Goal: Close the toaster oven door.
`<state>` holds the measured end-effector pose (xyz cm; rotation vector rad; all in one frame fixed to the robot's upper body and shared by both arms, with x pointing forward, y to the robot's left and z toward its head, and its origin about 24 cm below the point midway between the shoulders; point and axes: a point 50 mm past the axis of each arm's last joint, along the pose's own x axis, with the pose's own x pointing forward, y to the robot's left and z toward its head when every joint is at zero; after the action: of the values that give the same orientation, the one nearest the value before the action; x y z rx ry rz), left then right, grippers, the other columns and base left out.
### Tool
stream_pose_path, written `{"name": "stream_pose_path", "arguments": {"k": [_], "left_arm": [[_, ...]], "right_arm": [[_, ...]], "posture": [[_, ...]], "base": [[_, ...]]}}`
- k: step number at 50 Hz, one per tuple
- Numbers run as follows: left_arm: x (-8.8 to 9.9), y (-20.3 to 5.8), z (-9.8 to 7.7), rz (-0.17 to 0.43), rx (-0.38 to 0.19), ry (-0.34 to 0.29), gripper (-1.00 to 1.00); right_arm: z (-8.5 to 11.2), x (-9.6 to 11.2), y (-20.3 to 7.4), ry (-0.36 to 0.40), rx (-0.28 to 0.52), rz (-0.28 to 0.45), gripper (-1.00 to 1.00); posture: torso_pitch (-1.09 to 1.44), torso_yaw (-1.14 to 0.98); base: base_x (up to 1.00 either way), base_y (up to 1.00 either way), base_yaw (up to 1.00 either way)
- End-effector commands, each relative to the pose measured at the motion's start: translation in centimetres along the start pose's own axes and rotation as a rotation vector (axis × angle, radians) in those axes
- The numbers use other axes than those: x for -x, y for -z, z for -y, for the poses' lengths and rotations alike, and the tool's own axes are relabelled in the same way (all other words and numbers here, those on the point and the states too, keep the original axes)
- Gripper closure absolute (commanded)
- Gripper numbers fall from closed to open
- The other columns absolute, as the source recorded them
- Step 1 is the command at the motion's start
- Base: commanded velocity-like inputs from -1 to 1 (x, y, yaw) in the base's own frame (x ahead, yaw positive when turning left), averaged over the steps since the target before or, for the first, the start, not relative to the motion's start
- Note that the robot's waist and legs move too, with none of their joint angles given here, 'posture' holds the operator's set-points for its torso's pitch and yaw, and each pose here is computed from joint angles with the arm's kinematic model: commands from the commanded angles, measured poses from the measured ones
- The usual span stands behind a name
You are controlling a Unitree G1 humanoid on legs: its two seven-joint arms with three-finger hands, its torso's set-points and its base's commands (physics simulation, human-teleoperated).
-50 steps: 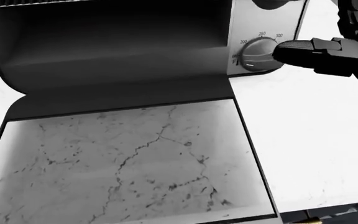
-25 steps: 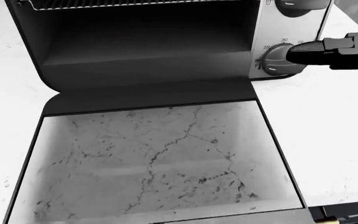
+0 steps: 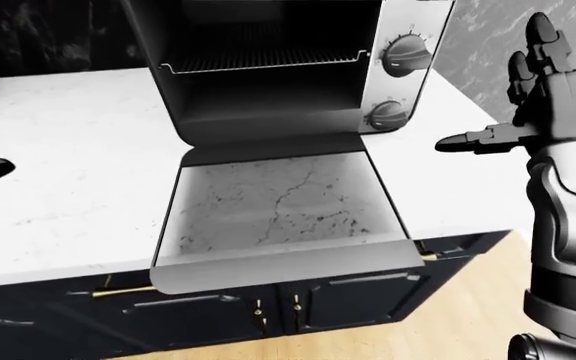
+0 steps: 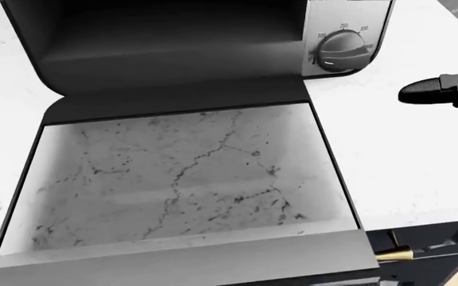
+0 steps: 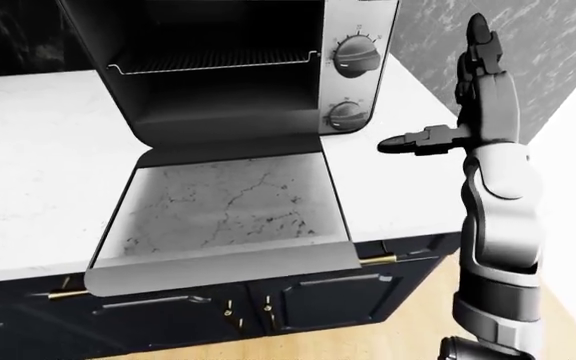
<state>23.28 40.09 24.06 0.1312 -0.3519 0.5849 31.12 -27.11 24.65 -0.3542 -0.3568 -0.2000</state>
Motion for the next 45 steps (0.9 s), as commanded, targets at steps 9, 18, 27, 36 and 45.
{"name": "stream_pose_path", "arguments": {"k": [9,18,27,36,45], "left_arm": [[-0.2,-2.5,-0.3,0.106,-0.01,-0.008,-1.0],[-0.3,-2.8,-0.7,0.107,-0.01,-0.016,-1.0],[-0.2,-2.8,-0.5,0.105,-0.011,-0.006,-1.0],[-0.1,-2.8,-0.4,0.104,-0.011,0.005,-1.0],[-0.1,-2.9,-0.4,0.106,-0.012,0.005,-1.0]], "right_arm": [[0.4,0.4,-1.7,-0.02,0.05,0.107,-1.0],[0.1,0.7,-1.6,-0.051,0.053,0.104,-1.0],[-0.2,1.0,-1.1,-0.085,0.061,0.093,-1.0],[-0.6,1.4,-0.6,-0.112,0.066,0.078,-1.0],[-0.7,1.9,-0.2,-0.139,0.073,0.066,-1.0]], "posture": [[0.0,0.0],[0.0,0.0],[0.0,0.0],[0.0,0.0],[0.0,0.0]], "base": [[0.0,0.0,0.0],[0.0,0.0,0.0],[0.0,0.0,0.0],[0.0,0.0,0.0],[0.0,0.0,0.0]]}}
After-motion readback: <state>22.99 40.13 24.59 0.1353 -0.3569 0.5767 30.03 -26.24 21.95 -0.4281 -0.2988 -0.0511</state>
